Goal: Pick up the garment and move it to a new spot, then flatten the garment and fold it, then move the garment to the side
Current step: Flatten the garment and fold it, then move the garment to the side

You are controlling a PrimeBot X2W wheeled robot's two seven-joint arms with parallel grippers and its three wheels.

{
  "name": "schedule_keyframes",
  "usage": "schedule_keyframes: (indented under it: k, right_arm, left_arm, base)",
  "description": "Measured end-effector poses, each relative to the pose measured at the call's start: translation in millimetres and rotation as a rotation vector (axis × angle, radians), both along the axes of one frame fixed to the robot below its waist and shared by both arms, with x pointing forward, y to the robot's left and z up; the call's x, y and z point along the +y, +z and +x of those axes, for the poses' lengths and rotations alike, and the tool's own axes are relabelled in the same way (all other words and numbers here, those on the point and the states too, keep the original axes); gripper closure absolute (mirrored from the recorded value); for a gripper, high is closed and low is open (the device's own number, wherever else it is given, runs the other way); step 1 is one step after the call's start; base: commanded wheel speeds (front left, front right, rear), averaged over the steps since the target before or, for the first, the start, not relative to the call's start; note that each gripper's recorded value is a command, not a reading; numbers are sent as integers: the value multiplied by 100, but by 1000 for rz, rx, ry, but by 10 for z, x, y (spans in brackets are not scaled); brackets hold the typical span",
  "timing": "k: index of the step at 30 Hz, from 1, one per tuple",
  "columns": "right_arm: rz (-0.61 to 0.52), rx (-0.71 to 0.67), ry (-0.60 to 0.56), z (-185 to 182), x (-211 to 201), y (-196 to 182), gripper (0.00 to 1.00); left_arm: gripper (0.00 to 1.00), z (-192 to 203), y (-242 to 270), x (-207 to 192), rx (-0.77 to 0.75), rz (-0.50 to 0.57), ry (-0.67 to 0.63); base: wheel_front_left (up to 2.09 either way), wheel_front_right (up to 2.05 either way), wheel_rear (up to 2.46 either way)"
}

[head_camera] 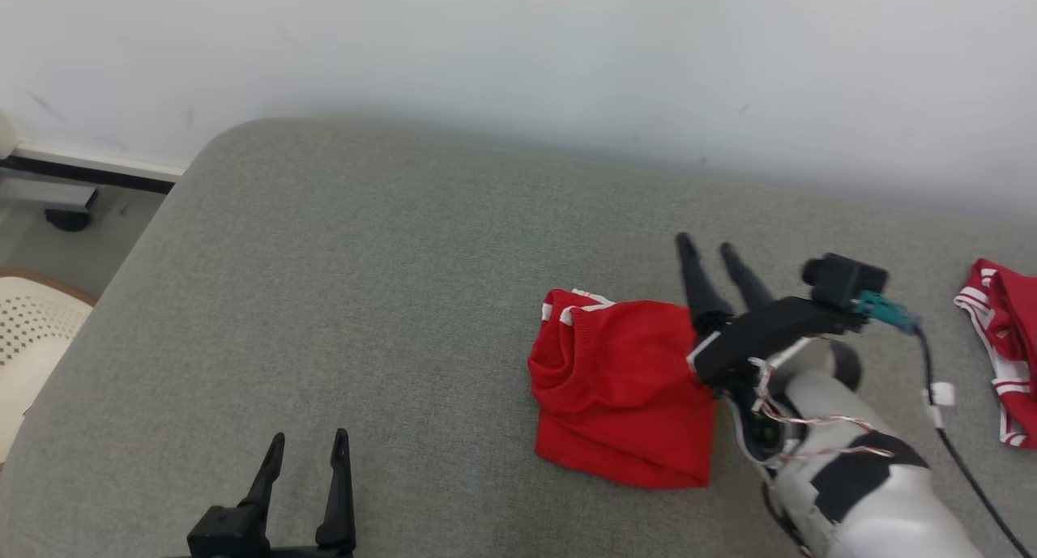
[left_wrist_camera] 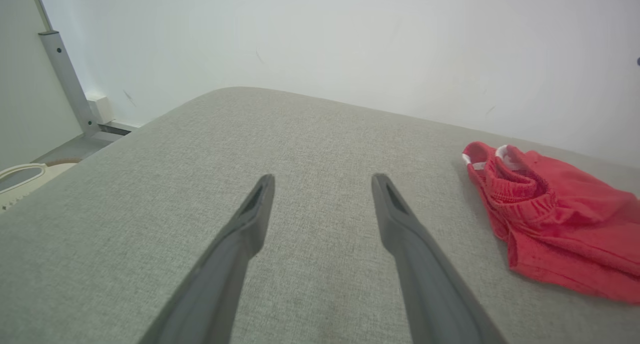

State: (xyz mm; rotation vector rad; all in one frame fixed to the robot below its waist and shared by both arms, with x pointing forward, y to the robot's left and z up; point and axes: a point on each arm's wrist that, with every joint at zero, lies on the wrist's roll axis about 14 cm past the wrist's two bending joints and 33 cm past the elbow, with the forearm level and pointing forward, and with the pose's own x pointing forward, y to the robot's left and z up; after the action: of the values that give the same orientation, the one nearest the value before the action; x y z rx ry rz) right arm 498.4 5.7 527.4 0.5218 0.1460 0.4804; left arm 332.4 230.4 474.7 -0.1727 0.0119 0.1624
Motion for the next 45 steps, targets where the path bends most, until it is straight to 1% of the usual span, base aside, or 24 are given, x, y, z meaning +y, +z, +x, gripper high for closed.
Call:
schedule_keyframes:
  k: [4,6,9,11,14,19,24,33,39,45]
  right_arm:
    - [-57,-100,-75,4,-414,103,0]
    - [-54,-145,-133,-10,-636,186,0]
    - [-101,-197,-191,-130,-892,185,0]
    - [-125,-226,-218,-230,-995,189,0]
    - [-194,-275,-240,-384,-1109,198,0]
    - [-244,-327,-301,-629,-1283,243,0]
    - [-252,-314,-332,-833,-1367,165,0]
    - [-281,-217,-344,-1218,-1448,-184,0]
    - [-299,-172,-317,-1370,-1394,-353,0]
    - [-300,-170,-330,-1420,-1439,-353,0]
  left_arm:
    - [0,-12,-6,-8,0,4,-2]
    - [0,0,16,-12,-6,12,-6]
    - [0,10,41,-8,-14,22,-7]
    - [0,6,38,-1,-12,28,-6]
    - [0,42,76,-28,-24,36,-19]
    - [0,54,72,-95,-24,48,-46]
    - [0,49,80,-113,-27,56,-57]
    - [0,17,107,-152,-37,66,-74]
    - [0,25,136,-189,-44,85,-86]
    - [0,49,130,-242,-42,95,-104]
  base:
    - [0,0,0]
    - [0,0,0]
    - [0,0,0]
    - [0,0,0]
    - [0,0,0]
    - [0,0,0]
    - [0,0,0]
    - [0,0,0]
    - [0,0,0]
    - [0,0,0]
